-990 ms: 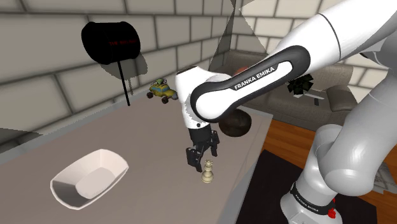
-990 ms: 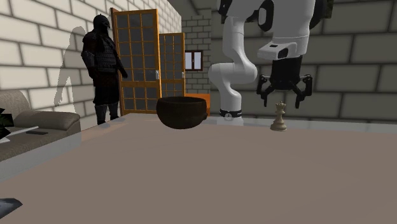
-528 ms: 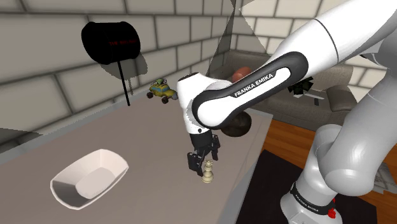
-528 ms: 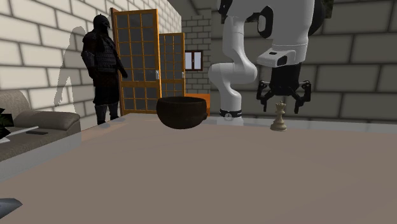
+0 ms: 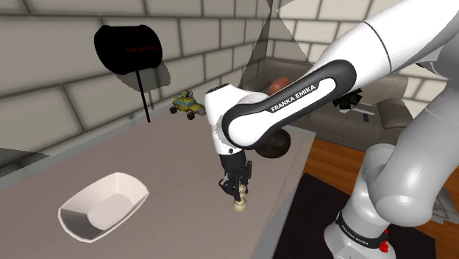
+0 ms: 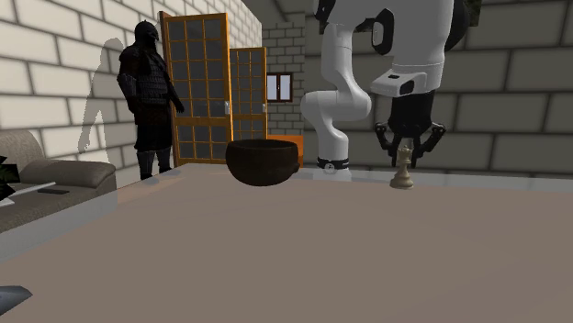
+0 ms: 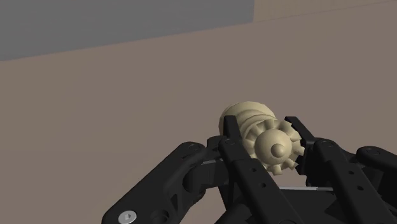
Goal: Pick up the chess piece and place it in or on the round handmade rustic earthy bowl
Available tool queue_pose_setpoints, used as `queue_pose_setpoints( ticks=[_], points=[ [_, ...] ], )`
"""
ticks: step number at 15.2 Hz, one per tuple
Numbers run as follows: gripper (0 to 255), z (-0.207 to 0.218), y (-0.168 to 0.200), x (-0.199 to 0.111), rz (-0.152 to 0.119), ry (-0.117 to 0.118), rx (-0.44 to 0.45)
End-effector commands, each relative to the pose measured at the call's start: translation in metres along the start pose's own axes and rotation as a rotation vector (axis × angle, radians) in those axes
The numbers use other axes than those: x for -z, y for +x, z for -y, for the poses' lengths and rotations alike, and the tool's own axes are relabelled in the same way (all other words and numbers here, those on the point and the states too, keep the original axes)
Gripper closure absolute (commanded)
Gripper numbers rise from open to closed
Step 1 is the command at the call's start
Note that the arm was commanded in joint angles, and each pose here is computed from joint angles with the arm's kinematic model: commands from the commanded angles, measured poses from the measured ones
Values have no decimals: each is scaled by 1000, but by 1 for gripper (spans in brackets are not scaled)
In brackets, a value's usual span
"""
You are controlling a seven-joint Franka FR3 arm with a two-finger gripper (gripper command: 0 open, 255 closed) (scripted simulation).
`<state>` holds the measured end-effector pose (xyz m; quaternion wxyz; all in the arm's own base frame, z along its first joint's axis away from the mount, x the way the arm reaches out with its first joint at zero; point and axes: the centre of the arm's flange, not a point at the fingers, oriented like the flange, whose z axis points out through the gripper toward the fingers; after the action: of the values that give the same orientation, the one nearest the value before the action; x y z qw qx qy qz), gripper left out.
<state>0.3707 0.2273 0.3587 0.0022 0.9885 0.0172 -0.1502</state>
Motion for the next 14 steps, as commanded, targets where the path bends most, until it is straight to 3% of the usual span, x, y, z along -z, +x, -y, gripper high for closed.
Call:
queue_pose_setpoints(
  ticks=[1, 5, 14],
  points=[
    [255, 0, 0, 0, 0, 0, 1],
    [255, 1, 0, 0, 0, 0, 1],
    [255, 1, -14, 45, 0, 0, 1]
  ],
)
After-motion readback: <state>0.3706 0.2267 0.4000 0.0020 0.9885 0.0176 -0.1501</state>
